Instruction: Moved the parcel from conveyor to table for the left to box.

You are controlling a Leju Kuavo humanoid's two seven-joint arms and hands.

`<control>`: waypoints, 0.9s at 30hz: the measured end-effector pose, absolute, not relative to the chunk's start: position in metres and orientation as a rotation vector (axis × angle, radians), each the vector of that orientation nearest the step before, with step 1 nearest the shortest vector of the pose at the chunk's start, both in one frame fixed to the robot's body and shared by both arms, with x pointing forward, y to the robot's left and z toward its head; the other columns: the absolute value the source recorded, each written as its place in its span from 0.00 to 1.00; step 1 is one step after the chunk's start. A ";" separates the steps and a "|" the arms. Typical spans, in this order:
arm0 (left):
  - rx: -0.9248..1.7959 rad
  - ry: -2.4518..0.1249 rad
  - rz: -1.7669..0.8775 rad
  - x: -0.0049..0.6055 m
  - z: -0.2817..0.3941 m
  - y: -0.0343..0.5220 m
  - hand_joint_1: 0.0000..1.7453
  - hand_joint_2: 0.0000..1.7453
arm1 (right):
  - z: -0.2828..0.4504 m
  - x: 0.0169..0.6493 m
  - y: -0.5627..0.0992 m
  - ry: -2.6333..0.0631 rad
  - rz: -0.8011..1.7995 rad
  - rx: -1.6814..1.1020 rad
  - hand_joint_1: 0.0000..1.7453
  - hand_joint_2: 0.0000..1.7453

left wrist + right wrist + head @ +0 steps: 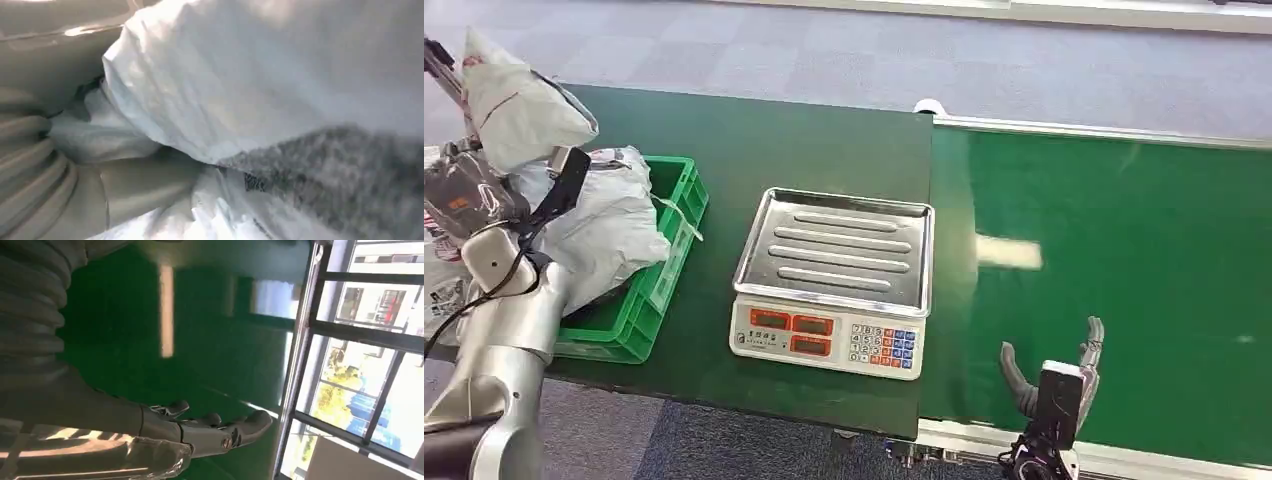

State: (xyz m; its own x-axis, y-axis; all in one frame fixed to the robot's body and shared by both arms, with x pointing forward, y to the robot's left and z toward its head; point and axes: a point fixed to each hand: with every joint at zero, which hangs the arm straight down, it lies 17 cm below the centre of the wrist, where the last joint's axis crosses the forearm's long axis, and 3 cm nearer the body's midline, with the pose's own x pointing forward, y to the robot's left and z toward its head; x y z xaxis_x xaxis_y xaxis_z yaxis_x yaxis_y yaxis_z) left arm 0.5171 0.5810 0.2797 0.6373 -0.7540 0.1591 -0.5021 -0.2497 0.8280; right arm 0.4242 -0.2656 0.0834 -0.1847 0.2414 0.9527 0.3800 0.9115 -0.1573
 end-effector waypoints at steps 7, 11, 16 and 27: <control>1.588 -0.593 -0.626 0.534 0.174 0.605 1.00 1.00 | 0.087 0.429 -0.264 -1.786 -0.137 -0.460 0.00 1.00; 1.507 -0.527 -0.674 0.535 0.155 0.605 1.00 1.00 | 0.087 0.430 -0.263 -1.787 -0.137 -0.457 0.00 1.00; 1.416 -0.493 -0.739 0.539 0.139 0.597 1.00 1.00 | 0.087 0.430 -0.263 -1.785 -0.139 -0.456 0.00 1.00; 1.334 -0.491 -0.802 0.542 0.122 0.583 0.00 1.00 | 0.085 0.431 -0.262 -1.780 -0.140 -0.452 0.00 1.00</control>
State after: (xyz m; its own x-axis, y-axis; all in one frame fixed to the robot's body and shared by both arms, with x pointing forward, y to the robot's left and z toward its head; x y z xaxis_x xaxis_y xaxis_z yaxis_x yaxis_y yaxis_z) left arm 0.5424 0.5831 0.1215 0.6477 -0.7515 -0.1255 0.2293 0.0352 0.9727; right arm 0.4310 -0.2617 0.0847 -0.1916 0.2271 0.9548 0.3739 0.9164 -0.1430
